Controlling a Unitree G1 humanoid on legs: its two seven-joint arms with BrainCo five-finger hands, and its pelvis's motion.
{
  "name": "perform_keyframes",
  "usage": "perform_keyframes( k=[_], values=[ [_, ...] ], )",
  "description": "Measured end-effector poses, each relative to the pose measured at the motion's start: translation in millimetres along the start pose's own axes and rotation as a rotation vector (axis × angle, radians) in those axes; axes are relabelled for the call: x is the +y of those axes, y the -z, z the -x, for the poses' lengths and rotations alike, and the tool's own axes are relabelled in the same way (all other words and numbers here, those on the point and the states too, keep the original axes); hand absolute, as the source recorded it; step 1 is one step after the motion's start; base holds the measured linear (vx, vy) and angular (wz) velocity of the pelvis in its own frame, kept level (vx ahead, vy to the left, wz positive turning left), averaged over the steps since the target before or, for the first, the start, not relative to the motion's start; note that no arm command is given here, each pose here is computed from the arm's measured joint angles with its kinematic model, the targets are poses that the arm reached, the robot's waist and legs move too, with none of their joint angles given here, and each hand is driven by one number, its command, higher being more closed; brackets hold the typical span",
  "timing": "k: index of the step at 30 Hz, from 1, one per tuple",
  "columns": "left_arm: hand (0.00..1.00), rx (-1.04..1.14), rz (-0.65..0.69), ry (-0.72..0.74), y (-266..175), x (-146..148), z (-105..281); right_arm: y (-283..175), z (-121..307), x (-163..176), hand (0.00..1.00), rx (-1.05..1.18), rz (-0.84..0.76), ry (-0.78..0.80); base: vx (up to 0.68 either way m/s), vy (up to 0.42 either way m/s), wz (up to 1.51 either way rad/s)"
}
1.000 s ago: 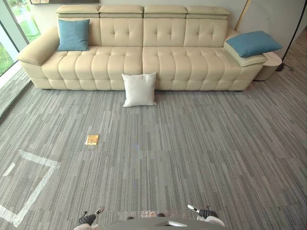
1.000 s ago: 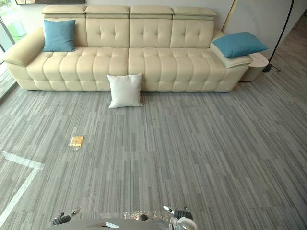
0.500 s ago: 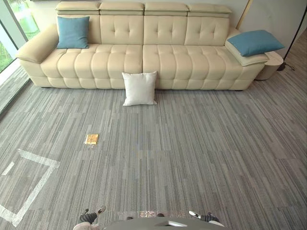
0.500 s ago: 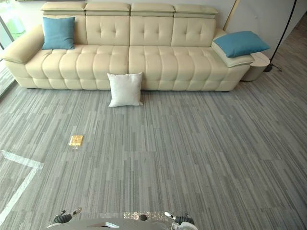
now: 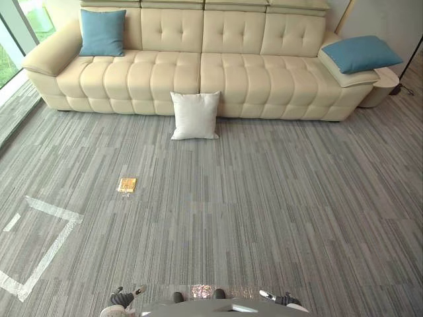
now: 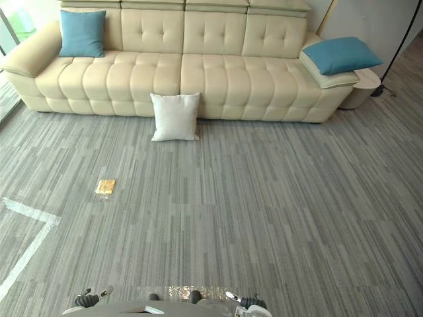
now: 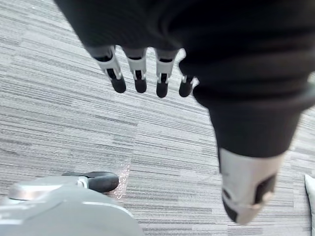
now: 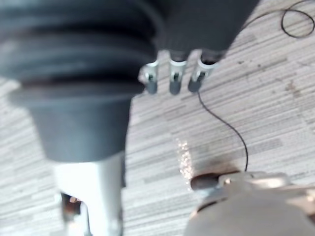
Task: Pick up cushions and gather them together orderly.
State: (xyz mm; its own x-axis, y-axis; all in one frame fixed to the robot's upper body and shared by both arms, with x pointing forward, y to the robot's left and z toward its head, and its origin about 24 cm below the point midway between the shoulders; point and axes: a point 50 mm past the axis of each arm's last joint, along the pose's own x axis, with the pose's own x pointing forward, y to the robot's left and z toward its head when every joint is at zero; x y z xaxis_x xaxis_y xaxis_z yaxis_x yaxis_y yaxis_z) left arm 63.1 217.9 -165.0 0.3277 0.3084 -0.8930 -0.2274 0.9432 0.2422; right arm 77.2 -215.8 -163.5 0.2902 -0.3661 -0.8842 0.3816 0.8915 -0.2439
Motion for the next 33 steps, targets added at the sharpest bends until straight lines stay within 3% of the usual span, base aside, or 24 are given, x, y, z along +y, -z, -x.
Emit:
perform_keyframes(
  k=[12,22,26,30,33],
  values=[
    [0.0,-0.046,-0.013,0.005,-17.5,-1.3,-3.1,-5.9,-0.7,-0.2,0.0,-0.024,0.033,0.002,0.01,-0.016,0.02],
    [0.0,-0.098,0.119,-0.009,-28.0,-4.5,-0.7,-15.7,0.4,-5.9,0.0,-0.085,0.065,0.009,0.23,0.057,0.07],
    [0.0,-0.079,0.15,-0.023,-23.3,-4.8,-0.1,-31.6,-1.1,1.4,0.0,-0.118,0.058,0.0,0.51,0.392,-0.2],
    [0.0,-0.084,0.2,-0.04,-27.7,0.0,-1.8,-48.3,4.8,40.6,0.0,-0.162,0.035,-0.099,0.56,0.341,-0.07],
    [0.0,-0.057,0.263,-0.051,-20.7,4.0,-1.6,-41.3,4.0,40.8,0.0,-0.134,0.033,-0.106,0.55,0.296,-0.04]
  ],
)
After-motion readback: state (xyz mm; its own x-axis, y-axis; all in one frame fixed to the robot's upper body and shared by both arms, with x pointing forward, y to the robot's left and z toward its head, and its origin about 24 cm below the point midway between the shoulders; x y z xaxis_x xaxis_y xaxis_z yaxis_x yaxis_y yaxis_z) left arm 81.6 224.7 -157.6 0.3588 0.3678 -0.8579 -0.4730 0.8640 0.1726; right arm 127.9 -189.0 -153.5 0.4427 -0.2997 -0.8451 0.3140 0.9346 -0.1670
